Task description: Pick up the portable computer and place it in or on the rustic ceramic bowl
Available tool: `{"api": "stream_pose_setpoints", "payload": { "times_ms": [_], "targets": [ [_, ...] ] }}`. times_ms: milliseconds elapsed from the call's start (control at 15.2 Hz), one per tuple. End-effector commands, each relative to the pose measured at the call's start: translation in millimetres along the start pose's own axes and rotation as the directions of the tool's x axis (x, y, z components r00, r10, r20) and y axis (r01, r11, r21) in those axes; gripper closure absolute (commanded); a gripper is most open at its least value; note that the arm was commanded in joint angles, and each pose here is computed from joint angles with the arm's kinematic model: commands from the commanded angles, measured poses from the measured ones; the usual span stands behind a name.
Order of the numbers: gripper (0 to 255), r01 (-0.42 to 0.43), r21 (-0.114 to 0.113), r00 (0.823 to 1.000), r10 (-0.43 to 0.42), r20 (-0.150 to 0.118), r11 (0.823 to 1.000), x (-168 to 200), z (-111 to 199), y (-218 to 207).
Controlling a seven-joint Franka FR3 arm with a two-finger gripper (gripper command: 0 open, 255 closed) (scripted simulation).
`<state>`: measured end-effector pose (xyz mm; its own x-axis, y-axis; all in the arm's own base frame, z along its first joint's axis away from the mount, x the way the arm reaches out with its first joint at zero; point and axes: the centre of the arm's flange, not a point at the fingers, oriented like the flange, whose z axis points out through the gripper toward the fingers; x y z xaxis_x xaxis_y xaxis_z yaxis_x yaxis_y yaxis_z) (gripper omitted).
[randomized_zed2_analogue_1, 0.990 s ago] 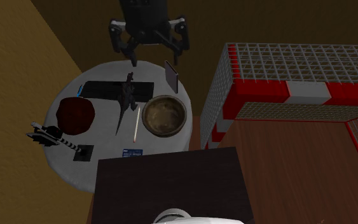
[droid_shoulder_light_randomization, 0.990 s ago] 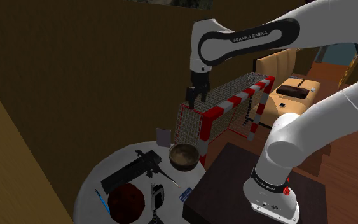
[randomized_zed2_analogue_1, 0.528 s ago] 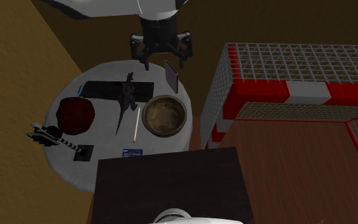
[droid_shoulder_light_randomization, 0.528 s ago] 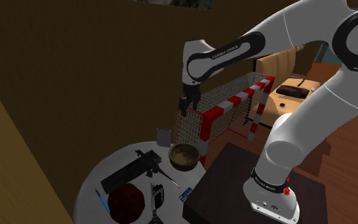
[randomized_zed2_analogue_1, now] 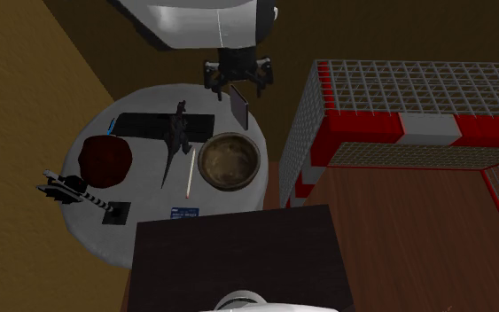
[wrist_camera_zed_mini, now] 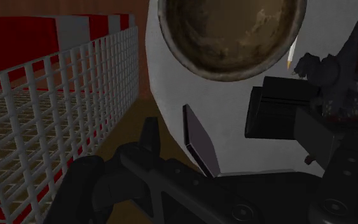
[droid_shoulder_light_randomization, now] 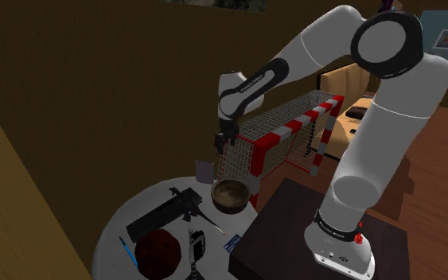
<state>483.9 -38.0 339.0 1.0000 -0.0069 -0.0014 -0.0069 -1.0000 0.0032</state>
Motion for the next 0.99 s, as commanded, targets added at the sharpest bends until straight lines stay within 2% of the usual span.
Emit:
{"api": "stream_pose_setpoints", "payload": {
  "times_ms": [0, 594, 924],
  "targets": [
    [0, 0.010, 0.002, 1.000, -0.010, -0.003, 1.000, 12, 21, 5],
    [0, 0.054, 0.015, 0.998, -0.054, -0.010, 0.998, 83, 114, 24],
    [0, 0.058, 0.016, 0.998, -0.058, -0.011, 0.998, 89, 142, 25]
  ]
}}
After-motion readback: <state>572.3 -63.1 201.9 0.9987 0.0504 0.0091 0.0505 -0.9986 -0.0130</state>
